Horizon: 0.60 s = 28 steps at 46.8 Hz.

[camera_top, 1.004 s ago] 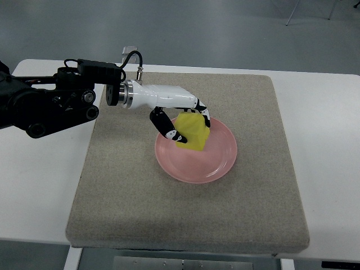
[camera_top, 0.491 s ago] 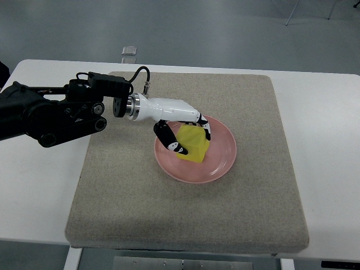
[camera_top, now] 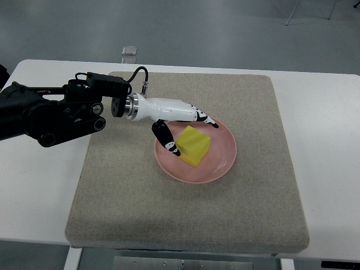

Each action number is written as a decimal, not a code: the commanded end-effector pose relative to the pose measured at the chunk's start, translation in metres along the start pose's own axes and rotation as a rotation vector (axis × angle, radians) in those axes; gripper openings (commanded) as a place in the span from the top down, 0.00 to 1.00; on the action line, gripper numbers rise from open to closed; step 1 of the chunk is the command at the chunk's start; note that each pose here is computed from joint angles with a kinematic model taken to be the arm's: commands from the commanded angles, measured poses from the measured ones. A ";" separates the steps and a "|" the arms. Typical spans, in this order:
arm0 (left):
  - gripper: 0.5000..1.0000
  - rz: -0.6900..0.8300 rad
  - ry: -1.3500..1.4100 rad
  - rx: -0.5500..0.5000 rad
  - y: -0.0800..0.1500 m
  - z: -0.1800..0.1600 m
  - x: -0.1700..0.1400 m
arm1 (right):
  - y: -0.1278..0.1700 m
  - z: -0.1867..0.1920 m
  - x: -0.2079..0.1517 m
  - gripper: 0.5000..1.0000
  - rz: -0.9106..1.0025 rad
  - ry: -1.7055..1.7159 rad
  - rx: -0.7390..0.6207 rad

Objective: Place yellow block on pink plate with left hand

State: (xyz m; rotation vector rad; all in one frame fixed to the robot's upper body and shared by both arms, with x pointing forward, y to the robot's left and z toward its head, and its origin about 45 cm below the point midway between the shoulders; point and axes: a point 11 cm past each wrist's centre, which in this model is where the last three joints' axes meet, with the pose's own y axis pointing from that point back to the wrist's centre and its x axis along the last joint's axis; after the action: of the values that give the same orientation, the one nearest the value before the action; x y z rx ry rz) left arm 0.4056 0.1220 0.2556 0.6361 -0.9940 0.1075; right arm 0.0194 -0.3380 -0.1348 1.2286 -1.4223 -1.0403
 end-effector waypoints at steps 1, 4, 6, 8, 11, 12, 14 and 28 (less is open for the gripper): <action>0.03 0.007 0.000 -0.003 0.000 0.001 0.003 | 0.000 0.000 0.000 0.15 0.000 0.001 0.000; 0.03 0.012 0.001 -0.002 0.001 0.001 0.005 | 0.000 0.000 0.000 0.15 0.000 -0.001 0.000; 0.03 0.018 0.003 0.004 0.003 -0.001 0.007 | 0.000 0.000 0.000 0.15 0.000 -0.001 0.000; 0.03 0.025 0.003 0.008 0.006 -0.003 0.010 | 0.000 0.000 0.000 0.15 0.000 -0.001 0.000; 0.03 0.044 0.011 0.023 0.009 -0.007 0.016 | 0.000 0.000 0.000 0.15 0.000 -0.001 0.000; 0.03 0.053 0.013 0.035 0.012 -0.012 0.018 | 0.000 0.000 0.000 0.15 0.000 0.001 0.000; 0.03 0.072 0.016 0.069 0.020 -0.022 0.024 | 0.000 0.000 0.000 0.15 0.000 -0.001 0.000; 0.03 0.214 0.069 0.309 0.067 -0.097 0.053 | 0.000 0.000 0.000 0.15 0.000 -0.001 0.000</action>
State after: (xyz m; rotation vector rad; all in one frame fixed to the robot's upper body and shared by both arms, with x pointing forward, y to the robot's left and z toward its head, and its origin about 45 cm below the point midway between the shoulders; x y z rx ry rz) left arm 0.4758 0.2074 0.2895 0.7826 -0.9956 0.4291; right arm 0.0194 -0.3380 -0.1348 1.2285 -1.4225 -1.0405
